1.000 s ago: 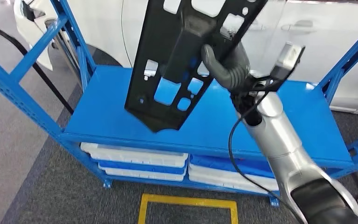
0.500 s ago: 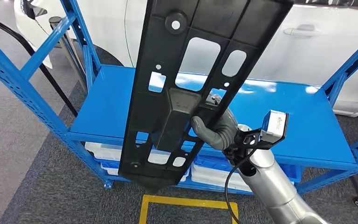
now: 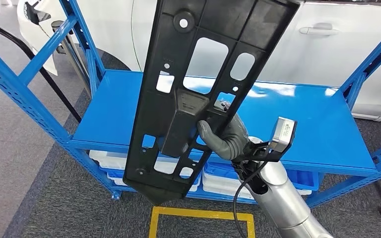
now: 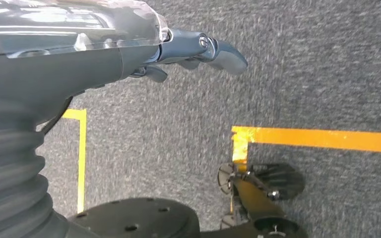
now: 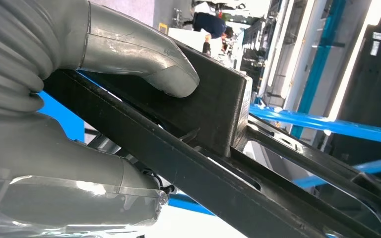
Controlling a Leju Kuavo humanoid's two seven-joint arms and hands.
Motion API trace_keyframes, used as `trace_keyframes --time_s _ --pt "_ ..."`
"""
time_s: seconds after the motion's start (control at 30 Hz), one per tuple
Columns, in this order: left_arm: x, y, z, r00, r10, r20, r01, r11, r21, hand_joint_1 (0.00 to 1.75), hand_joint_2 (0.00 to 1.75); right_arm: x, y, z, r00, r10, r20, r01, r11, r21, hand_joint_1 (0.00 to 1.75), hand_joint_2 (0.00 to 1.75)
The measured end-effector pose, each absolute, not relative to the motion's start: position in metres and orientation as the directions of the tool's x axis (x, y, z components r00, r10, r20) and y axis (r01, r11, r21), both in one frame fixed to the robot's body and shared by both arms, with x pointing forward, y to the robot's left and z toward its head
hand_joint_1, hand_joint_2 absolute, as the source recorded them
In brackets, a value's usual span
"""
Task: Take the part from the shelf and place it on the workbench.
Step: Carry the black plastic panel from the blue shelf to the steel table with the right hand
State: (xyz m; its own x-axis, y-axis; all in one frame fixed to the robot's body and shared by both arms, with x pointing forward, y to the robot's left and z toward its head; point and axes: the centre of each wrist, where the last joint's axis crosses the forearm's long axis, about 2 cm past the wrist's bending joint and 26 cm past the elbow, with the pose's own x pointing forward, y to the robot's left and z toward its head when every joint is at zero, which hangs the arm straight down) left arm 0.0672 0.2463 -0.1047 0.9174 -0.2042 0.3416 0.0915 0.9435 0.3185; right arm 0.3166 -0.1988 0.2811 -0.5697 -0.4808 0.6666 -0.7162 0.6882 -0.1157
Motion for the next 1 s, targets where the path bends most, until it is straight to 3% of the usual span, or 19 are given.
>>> trace_keyframes --time_s 1.0 --pt "0.071 0.246 -0.104 0.921 -0.206 0.332 0.090 0.938 0.335 0.00 1.75 0.316 -0.209 0.282 -0.599 -0.476 0.644 -0.683 0.724 -0.100 1.75 1.75"
